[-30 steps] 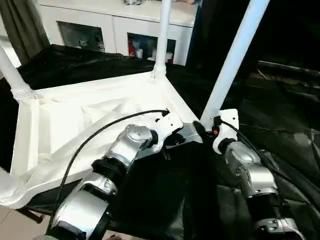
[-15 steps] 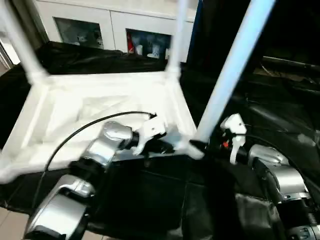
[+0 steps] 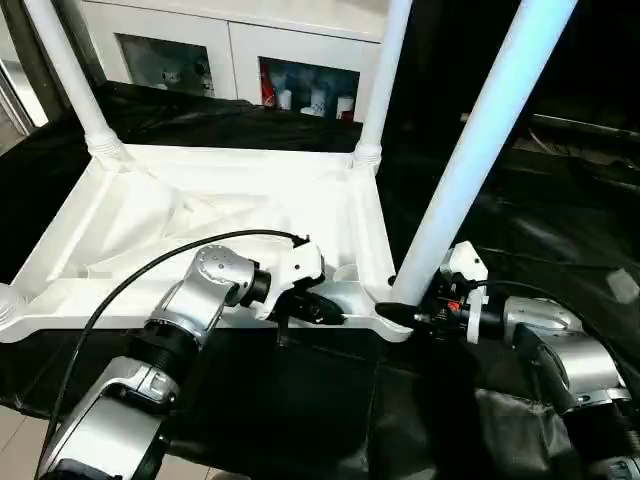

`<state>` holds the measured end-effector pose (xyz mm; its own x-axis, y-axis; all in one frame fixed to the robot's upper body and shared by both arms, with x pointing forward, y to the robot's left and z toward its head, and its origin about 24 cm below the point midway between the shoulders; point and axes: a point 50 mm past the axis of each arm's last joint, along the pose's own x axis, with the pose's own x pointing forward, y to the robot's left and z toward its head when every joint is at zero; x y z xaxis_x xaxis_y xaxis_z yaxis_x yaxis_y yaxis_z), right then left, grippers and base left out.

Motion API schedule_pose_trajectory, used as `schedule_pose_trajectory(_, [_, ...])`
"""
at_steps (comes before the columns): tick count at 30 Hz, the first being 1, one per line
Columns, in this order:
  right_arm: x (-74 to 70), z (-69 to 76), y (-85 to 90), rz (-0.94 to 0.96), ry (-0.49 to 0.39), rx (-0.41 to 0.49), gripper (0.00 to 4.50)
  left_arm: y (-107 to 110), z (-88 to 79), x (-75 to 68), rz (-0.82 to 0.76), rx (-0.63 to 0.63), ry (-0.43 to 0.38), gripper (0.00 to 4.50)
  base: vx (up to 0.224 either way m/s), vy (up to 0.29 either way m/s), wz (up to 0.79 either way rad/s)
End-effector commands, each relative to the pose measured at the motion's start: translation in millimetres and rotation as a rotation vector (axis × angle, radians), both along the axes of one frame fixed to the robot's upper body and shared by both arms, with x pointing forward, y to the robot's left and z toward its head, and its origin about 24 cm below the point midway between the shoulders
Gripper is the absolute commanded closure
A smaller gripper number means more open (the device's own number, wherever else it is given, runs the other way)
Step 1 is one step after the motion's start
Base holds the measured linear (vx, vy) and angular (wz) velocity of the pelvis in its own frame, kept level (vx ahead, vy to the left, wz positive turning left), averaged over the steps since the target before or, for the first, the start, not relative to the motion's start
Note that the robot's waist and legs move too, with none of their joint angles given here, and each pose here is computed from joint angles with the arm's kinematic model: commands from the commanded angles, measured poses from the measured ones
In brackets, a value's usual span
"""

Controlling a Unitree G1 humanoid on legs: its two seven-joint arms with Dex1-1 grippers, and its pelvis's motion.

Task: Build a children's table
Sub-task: Rotate leg to tighten

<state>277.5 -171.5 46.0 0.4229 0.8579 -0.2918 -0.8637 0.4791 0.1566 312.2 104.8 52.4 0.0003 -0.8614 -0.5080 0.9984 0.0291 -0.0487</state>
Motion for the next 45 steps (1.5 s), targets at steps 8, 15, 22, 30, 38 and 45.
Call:
schedule_pose_trajectory(8, [14.5,-26.1,11.1,-0.439,0.026,-0.079,2.09,-19.0,-10.0,21.1,0.308,0.029,-0.103,4.50,-0.006,0.000,0.00])
schedule_pose_trajectory(15, [27.9,-46.7,18.3,-0.843,0.126,-0.052,2.30,-52.6,-11.5,25.3,0.420,0.025,-0.135,4.50,-0.007,0.000,0.00])
schedule_pose_trajectory(22, [32.7,-42.6,44.7,-0.815,0.056,-0.067,1.69,-76.4,-14.7,19.4,0.370,0.025,-0.150,4.50,0.000,0.000,0.00])
schedule_pose_trajectory(30, [37.9,-28.9,47.0,-0.675,-0.001,-0.010,1.31,-61.4,-16.7,19.1,0.319,0.049,-0.121,4.50,0.000,0.000,0.00])
schedule_pose_trajectory(38, [22.7,-6.5,30.4,-0.296,-0.069,0.027,1.31,-34.0,-16.9,13.0,0.167,0.087,-0.069,4.50,0.000,0.000,0.00])
schedule_pose_trajectory(45, [4.2,6.2,4.2,-0.059,-0.040,0.021,1.31,-11.3,-12.2,0.1,-0.019,0.061,0.000,4.50,0.000,0.000,0.00])
